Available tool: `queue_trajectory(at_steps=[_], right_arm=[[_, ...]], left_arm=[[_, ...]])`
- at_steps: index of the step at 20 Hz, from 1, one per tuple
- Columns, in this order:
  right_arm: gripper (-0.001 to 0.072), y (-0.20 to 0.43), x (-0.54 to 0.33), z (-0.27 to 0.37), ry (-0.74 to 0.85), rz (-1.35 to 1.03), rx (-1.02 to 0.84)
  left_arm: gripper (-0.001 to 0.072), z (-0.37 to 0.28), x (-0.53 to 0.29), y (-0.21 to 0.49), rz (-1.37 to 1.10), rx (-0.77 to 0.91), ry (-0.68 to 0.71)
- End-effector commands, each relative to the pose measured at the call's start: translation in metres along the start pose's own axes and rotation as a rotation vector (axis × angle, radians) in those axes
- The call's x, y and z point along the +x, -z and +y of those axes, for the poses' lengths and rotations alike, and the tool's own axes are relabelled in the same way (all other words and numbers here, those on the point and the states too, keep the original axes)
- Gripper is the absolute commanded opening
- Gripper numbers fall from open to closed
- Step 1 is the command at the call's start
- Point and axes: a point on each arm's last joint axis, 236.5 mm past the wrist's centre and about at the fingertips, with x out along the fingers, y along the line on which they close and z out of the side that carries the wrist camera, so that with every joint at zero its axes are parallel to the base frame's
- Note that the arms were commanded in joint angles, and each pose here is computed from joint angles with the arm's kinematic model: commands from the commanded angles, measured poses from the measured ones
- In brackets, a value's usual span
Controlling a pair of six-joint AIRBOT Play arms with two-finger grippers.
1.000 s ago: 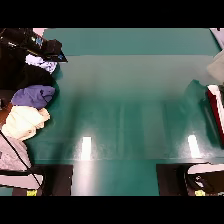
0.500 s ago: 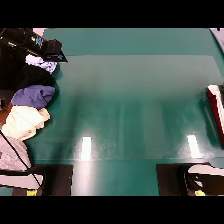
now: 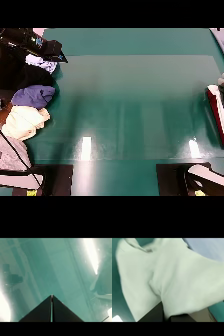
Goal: Fold the shirts.
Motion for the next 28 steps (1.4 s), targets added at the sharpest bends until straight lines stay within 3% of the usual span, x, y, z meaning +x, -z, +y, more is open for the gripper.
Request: queue_trajectory(at_steps=[1,4,8,9,10,11,12,15,16,20,24,25,28], right_arm=[[0.0017,0.057,0.006,-0.032,0.148,0.141,0.050],[0.0017,0.090,0.022,-0.030,0.138,0.231,0.060],[0.0021,0.115,0.020,-0.059,0.277,0.310,0.124],[0.0072,0.117,0.017,-0.066,0.309,0.317,0.136],[0.0306,0.119,0.015,-0.070,0.328,0.324,0.132],[0.0621,0.118,0.015,-0.071,0.331,0.323,0.130],[0.0713,0.117,0.014,-0.071,0.332,0.320,0.131],[0.0709,0.090,0.005,-0.059,0.297,0.231,0.197],[0.0667,0.071,0.003,-0.043,0.234,0.171,0.208],[0.0649,-0.006,-0.023,0.069,-0.137,-0.050,0.185],[0.0649,-0.017,-0.063,0.186,-0.400,-0.079,0.011],[0.0615,-0.013,-0.073,0.212,-0.445,-0.080,-0.044],[0.0150,0.003,-0.102,0.277,-0.565,-0.079,-0.187]], left_arm=[[0.0023,0.000,0.000,0.000,0.002,0.016,0.001],[0.0022,0.000,0.000,0.001,0.005,0.016,0.001],[0.0022,0.000,0.000,0.001,0.005,0.017,0.001],[0.0022,0.000,0.000,0.001,0.005,0.017,0.001],[0.0022,0.000,0.000,0.001,0.005,0.019,0.002],[0.0023,0.000,0.000,0.001,0.005,0.026,0.002],[0.0023,0.000,0.000,0.001,0.005,0.032,0.001],[0.0023,0.000,0.000,0.001,0.005,0.035,0.002],[0.0023,0.000,0.000,0.001,0.004,0.035,0.002],[0.0023,0.000,0.000,-0.002,-0.008,0.035,-0.001],[0.0023,-0.001,0.000,0.000,0.000,0.034,0.004],[0.0023,-0.001,0.000,-0.001,-0.006,0.034,0.003],[0.0023,0.000,0.000,-0.010,-0.041,0.034,-0.002]])
